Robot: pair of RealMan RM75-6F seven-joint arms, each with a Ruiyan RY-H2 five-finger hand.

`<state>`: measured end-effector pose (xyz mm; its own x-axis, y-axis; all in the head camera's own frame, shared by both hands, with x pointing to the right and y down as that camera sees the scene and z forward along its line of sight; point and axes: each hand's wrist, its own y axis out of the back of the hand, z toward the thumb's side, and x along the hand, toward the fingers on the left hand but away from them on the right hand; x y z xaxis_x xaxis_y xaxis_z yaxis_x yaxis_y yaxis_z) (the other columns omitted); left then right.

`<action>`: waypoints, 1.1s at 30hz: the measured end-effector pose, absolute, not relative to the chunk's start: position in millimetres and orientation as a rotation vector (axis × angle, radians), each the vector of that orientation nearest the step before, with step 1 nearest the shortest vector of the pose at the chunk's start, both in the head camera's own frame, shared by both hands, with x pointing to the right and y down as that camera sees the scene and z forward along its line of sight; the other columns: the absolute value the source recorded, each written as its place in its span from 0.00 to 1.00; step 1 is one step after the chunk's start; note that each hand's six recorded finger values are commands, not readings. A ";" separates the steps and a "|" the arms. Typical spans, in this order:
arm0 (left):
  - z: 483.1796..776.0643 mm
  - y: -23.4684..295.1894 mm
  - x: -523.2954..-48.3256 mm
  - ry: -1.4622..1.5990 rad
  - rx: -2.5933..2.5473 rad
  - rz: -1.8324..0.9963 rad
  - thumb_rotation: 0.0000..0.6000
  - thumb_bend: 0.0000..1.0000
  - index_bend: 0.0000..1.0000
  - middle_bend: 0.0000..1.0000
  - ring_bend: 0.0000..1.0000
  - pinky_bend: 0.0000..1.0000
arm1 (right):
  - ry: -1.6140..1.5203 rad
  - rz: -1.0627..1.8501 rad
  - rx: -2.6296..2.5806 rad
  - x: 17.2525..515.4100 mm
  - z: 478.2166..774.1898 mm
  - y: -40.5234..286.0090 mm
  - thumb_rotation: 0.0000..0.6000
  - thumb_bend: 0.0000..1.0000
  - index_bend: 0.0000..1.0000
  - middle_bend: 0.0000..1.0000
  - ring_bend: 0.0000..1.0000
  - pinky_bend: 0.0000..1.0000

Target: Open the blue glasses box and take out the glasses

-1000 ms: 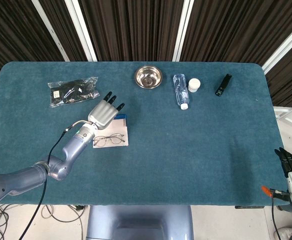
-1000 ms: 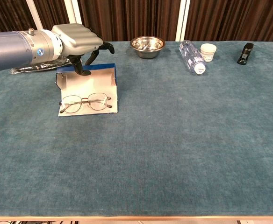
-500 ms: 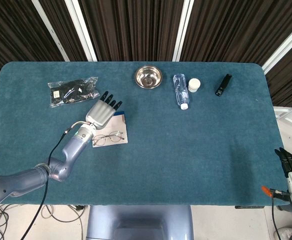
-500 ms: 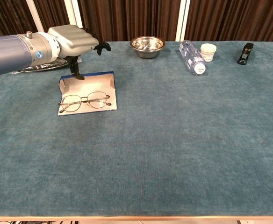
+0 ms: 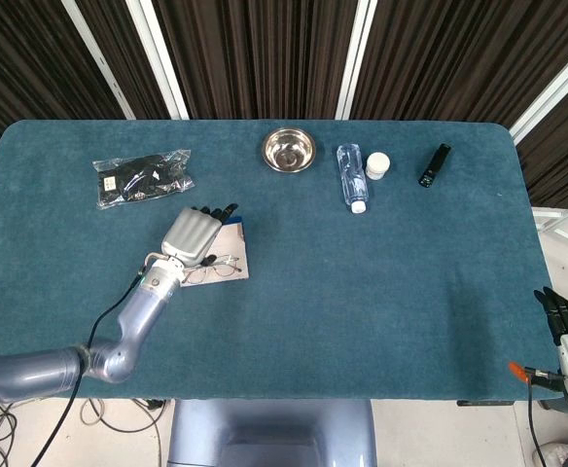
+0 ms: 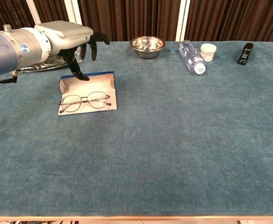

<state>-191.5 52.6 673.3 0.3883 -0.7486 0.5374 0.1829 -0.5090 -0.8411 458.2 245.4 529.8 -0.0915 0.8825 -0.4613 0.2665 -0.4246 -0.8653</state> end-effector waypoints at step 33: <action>684.2 85.0 -225.4 0.438 -1.643 -1.573 1.00 0.24 0.35 1.00 1.00 1.00 | -1.257 1.542 -1.683 457.4 528.7 245.7 1.00 0.20 0.00 0.00 0.00 0.20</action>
